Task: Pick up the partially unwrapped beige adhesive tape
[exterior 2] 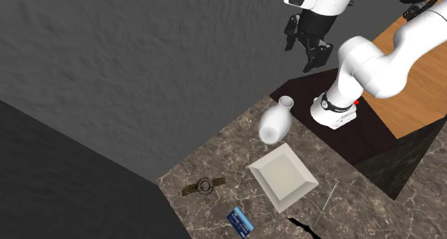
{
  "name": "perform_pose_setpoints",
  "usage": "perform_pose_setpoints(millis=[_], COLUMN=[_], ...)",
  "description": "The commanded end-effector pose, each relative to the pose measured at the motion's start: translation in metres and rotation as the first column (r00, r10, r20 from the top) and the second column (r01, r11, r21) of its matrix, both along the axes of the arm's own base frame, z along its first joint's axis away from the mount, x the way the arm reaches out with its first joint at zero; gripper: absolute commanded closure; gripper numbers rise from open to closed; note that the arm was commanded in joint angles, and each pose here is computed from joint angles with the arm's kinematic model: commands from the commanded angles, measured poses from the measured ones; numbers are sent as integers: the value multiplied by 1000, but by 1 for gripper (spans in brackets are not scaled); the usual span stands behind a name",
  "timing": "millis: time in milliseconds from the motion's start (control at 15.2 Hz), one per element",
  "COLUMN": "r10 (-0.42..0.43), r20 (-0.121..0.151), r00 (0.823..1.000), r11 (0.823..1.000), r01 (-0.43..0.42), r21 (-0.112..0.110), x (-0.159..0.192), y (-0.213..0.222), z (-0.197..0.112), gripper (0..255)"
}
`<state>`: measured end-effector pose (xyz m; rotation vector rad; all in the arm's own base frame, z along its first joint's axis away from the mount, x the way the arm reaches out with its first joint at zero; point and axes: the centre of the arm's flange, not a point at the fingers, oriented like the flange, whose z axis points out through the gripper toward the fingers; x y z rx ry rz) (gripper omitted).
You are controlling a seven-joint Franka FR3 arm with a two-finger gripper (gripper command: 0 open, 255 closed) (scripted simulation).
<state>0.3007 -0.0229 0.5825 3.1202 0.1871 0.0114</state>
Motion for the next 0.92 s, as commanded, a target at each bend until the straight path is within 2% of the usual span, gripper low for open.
perform_pose_setpoints(millis=[0,858], r10=[0,30], r20=[0,-2], r00=[1000,1000], r11=[1000,999], r01=[0,-30], r21=[0,-15], x=[0,127], y=[0,80], z=[0,-86], gripper=[0,0])
